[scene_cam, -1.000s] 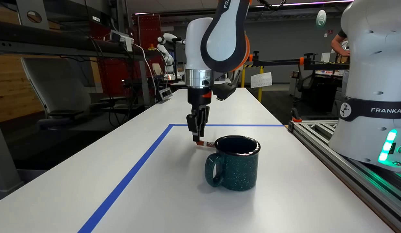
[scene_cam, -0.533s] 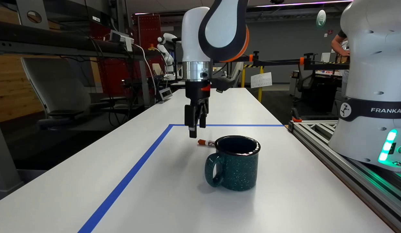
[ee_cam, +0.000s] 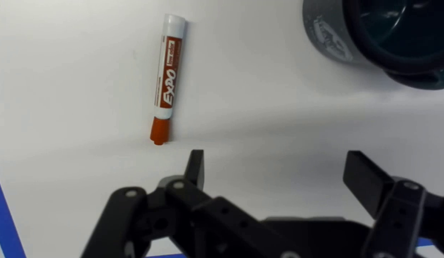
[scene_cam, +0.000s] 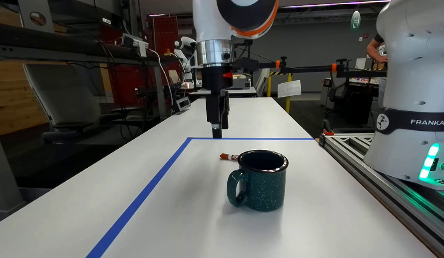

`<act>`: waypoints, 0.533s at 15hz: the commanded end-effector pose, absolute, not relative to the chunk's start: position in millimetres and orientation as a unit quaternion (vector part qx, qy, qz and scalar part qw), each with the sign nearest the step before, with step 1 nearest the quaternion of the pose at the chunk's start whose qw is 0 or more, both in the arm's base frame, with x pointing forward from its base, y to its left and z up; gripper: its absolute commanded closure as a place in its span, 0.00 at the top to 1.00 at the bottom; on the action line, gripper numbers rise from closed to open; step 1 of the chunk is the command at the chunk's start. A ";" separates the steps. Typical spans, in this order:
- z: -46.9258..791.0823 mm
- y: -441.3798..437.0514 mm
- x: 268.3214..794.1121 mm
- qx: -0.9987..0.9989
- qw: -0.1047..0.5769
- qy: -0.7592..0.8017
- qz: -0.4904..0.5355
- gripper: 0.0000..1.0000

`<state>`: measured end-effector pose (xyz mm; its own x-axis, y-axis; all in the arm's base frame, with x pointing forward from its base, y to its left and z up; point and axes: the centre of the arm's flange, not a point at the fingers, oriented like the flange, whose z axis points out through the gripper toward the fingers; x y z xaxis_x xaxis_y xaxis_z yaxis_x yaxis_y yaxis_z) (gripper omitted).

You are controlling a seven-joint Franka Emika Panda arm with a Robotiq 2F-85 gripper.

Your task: Put the red marker on the table.

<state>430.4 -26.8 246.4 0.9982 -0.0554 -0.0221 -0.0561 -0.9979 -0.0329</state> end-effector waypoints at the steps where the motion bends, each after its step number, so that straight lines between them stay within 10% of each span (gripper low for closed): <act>1: 278.1 -19.9 418.3 -0.999 0.024 -0.026 0.001 1.00; 8: 280.5 -17.3 424.8 -0.997 0.016 -0.073 -0.007 1.00</act>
<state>424.8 -17.3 280.6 0.9893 0.1449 0.0170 0.1454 -0.9889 -0.0301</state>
